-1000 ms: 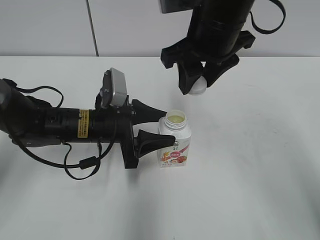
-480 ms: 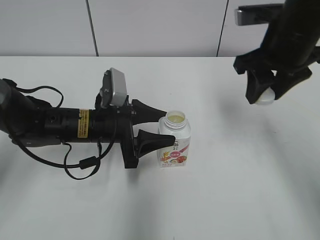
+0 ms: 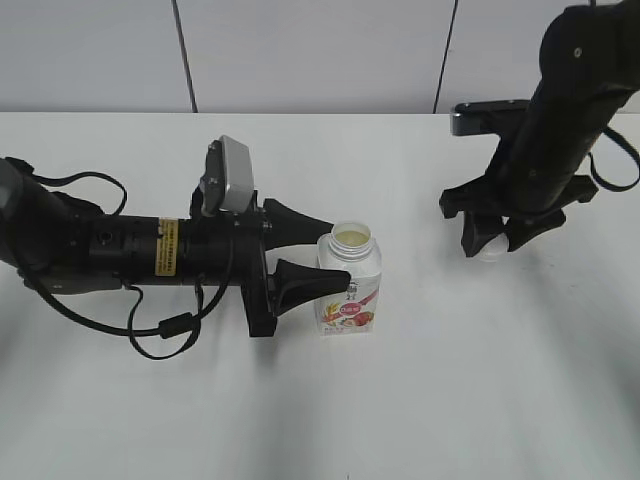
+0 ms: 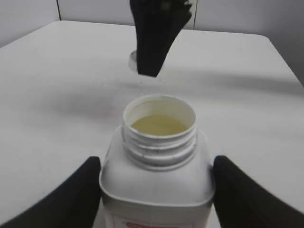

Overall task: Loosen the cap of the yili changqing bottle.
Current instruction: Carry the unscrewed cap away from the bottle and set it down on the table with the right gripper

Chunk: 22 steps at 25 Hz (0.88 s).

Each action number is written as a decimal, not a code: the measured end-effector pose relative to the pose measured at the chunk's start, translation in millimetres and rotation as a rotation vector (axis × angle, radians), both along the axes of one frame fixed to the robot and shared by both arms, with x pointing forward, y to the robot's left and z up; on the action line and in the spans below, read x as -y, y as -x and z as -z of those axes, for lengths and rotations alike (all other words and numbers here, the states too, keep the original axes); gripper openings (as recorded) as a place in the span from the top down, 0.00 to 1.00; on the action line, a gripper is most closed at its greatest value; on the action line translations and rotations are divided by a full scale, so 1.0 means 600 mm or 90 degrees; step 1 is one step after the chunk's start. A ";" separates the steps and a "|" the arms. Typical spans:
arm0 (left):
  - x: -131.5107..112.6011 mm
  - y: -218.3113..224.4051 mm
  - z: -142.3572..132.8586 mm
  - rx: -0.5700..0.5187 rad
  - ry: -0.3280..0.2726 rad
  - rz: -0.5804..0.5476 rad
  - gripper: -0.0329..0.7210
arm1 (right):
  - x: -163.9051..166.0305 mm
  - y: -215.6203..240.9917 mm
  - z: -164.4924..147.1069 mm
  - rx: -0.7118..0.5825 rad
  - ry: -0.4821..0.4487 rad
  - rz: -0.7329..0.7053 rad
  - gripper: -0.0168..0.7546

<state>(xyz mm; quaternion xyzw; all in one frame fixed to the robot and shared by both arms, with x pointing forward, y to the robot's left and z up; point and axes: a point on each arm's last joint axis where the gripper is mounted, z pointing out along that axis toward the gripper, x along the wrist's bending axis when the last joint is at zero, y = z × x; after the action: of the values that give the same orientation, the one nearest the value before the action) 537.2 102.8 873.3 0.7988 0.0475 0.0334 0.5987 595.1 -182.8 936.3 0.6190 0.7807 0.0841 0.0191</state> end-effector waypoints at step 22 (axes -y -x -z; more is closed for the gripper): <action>0.000 0.000 0.000 0.000 0.001 0.000 0.38 | -0.010 -0.027 0.058 0.042 -0.027 0.027 0.33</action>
<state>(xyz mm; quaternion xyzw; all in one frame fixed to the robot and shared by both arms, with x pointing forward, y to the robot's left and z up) 537.2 102.8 873.4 0.7986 0.0476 0.0331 0.5991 611.6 -176.6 901.4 0.6327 0.7643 0.1204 0.0335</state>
